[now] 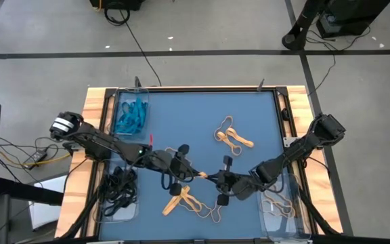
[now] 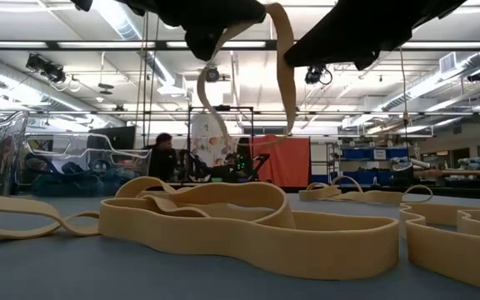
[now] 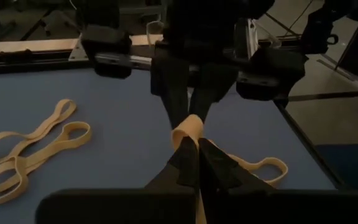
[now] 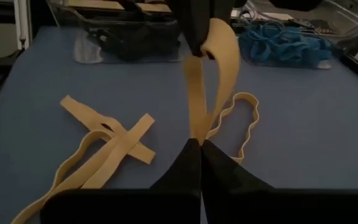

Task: Sort rubber bands into baskets
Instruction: Put the yellow rubber band into the bottom right transparent bin

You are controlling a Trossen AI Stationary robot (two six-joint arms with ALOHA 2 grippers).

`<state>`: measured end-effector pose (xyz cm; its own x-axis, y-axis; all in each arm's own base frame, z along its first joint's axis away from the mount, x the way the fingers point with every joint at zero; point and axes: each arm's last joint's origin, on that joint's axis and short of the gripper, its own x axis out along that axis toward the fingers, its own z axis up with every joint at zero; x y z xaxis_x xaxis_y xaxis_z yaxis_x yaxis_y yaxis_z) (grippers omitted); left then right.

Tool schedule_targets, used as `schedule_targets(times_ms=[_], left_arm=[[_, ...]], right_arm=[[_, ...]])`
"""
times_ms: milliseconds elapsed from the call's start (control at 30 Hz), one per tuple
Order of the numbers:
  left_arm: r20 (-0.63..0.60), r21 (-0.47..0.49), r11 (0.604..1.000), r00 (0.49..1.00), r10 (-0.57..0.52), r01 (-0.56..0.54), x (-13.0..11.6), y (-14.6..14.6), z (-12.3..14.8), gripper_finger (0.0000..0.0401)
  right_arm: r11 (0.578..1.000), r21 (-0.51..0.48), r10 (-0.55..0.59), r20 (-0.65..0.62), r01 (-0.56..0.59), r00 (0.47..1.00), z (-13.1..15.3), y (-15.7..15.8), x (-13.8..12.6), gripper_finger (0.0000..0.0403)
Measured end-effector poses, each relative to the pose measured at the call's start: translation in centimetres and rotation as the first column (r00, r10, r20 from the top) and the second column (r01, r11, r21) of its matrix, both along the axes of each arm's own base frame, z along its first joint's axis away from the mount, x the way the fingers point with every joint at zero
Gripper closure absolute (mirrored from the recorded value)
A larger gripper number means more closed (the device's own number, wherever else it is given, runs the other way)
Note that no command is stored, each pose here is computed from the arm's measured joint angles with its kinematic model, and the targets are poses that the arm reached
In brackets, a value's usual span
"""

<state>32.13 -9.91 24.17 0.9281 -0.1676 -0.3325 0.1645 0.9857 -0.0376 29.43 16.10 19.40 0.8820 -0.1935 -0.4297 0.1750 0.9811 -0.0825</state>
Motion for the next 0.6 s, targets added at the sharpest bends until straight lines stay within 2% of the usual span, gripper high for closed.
schedule_targets(times_ms=[200, 367, 500, 600], left_arm=[[-0.018, 0.019, 0.999, 0.999, 0.031, -0.031, -0.2, 0.2, -0.3, 0.0380], [-0.035, 0.055, 0.995, 0.996, 0.079, -0.077, -0.3, 0.8, -1.0, 0.0319], [-0.050, 0.073, 0.993, 0.994, 0.095, -0.091, -0.3, 1.5, -1.2, 0.0272], [-0.049, 0.082, 0.992, 0.993, 0.103, -0.099, -0.1, 2.0, -1.2, 0.0251]], right_arm=[[1.000, 0.012, 0.011, 0.017, -0.011, 1.000, 0.4, 0.8, -0.6, 0.0400], [1.000, 0.002, -0.015, 0.014, 0.015, 1.000, 1.7, 1.4, -2.6, 0.0400], [0.997, 0.014, -0.081, 0.011, 0.081, 0.997, 3.3, 1.4, -5.2, 0.0400], [0.993, 0.051, -0.104, 0.020, 0.103, 0.994, 4.8, 1.2, -7.3, 0.0400]])
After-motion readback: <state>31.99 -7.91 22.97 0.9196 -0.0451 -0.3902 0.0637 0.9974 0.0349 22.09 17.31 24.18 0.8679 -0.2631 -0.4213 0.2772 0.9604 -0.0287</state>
